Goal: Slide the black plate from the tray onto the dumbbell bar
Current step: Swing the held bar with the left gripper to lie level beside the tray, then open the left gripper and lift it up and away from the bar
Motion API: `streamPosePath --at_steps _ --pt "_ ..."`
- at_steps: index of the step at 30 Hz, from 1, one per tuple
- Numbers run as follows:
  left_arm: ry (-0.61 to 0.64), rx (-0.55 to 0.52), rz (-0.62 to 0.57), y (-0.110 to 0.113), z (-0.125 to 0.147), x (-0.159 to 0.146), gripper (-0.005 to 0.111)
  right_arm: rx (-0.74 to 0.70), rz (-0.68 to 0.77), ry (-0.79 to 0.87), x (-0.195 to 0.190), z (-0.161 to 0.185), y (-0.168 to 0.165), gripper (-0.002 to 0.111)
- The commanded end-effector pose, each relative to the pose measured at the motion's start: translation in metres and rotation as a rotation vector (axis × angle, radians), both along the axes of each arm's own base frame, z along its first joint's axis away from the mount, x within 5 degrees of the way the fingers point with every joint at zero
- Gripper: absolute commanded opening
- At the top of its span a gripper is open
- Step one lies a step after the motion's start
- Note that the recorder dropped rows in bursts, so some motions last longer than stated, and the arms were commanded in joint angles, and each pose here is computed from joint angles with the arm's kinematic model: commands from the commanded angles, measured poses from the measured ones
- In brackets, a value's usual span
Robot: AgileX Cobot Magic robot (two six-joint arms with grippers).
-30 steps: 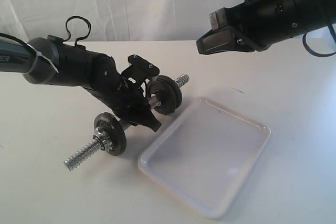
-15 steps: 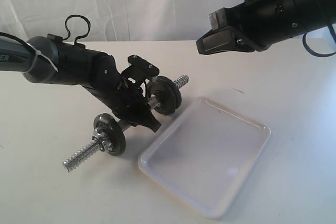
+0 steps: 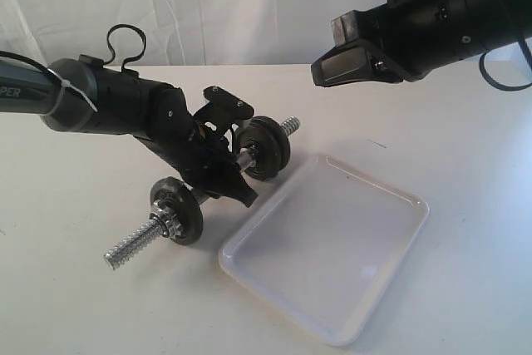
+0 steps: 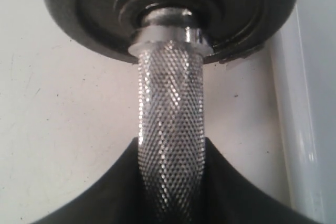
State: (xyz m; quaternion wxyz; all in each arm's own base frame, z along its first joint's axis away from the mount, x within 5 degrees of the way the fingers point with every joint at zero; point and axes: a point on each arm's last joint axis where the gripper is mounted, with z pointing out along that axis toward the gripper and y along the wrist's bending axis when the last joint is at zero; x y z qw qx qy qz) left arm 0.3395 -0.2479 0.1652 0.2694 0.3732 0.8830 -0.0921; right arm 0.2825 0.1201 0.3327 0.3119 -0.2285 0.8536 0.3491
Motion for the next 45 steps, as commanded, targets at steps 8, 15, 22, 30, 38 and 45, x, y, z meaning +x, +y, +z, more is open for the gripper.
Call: streamPosePath --at_steps 8,15,22,30,38,45 --pt "-0.013 -0.035 0.016 -0.001 0.017 0.001 0.039 0.0 0.006 0.0 -0.003 0.001 0.001 0.0" --pt "0.005 -0.022 0.009 0.0 0.016 -0.001 0.058 0.0 0.006 0.0 -0.003 0.001 0.001 0.0" --pt "0.026 -0.001 -0.002 0.001 0.016 -0.003 0.061 0.002 0.004 0.004 -0.003 0.001 0.001 0.0" --pt "-0.002 0.023 -0.031 0.007 0.041 -0.009 0.061 0.002 0.004 0.004 -0.003 0.001 0.001 0.0" --pt "-0.044 0.189 -0.092 0.035 0.097 -0.027 0.061 0.002 0.003 0.003 -0.003 0.001 0.001 0.0" --pt "-0.043 0.274 0.129 0.09 0.17 -0.055 0.025 -0.003 -0.005 -0.005 -0.002 0.001 0.0 0.0"
